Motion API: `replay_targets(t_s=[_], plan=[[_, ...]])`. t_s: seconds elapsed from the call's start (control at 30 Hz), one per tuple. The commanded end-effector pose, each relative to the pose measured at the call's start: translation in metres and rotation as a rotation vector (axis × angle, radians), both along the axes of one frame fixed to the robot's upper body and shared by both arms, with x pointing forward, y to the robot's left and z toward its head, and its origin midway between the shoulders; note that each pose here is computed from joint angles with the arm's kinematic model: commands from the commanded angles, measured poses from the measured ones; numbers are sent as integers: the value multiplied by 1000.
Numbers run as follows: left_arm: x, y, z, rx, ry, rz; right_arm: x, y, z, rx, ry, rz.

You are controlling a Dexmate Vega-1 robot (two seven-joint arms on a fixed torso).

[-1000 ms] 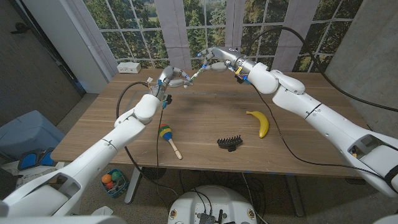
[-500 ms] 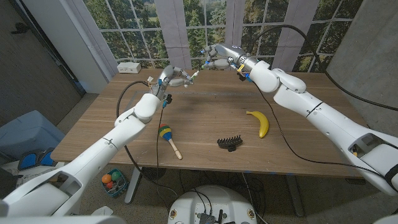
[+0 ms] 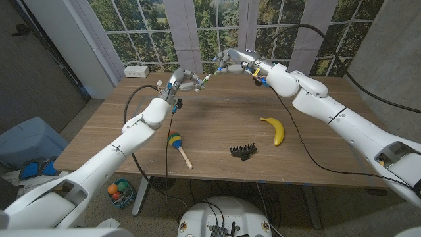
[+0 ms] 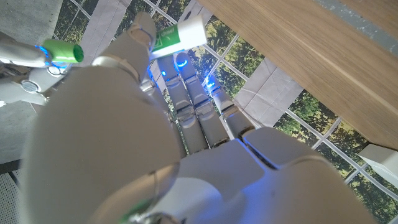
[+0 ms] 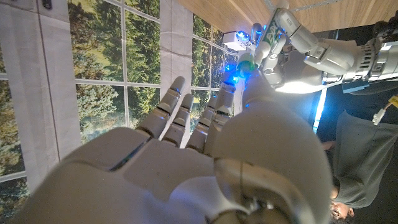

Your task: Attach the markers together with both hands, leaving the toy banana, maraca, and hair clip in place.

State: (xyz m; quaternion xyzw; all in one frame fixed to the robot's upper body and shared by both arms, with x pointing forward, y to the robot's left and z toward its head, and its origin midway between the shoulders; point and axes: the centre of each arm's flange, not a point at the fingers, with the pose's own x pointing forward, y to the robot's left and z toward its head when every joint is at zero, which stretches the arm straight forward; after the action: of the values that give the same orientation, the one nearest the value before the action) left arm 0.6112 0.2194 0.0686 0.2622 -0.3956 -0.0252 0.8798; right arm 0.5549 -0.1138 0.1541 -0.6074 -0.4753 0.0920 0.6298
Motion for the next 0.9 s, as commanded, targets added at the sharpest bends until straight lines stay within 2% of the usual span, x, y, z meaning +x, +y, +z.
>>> replay_targets(t_s=[0.03,0.5,0.9], plan=[[2,-4,2,6,1,-8,-3,6,-3,-23,9,29],[-2,-5,1,32,8,-8,0,5,-1,9,-34,31],[-7,-6,1,33,-1,-6,-1,5,-5,-6,-14,26]])
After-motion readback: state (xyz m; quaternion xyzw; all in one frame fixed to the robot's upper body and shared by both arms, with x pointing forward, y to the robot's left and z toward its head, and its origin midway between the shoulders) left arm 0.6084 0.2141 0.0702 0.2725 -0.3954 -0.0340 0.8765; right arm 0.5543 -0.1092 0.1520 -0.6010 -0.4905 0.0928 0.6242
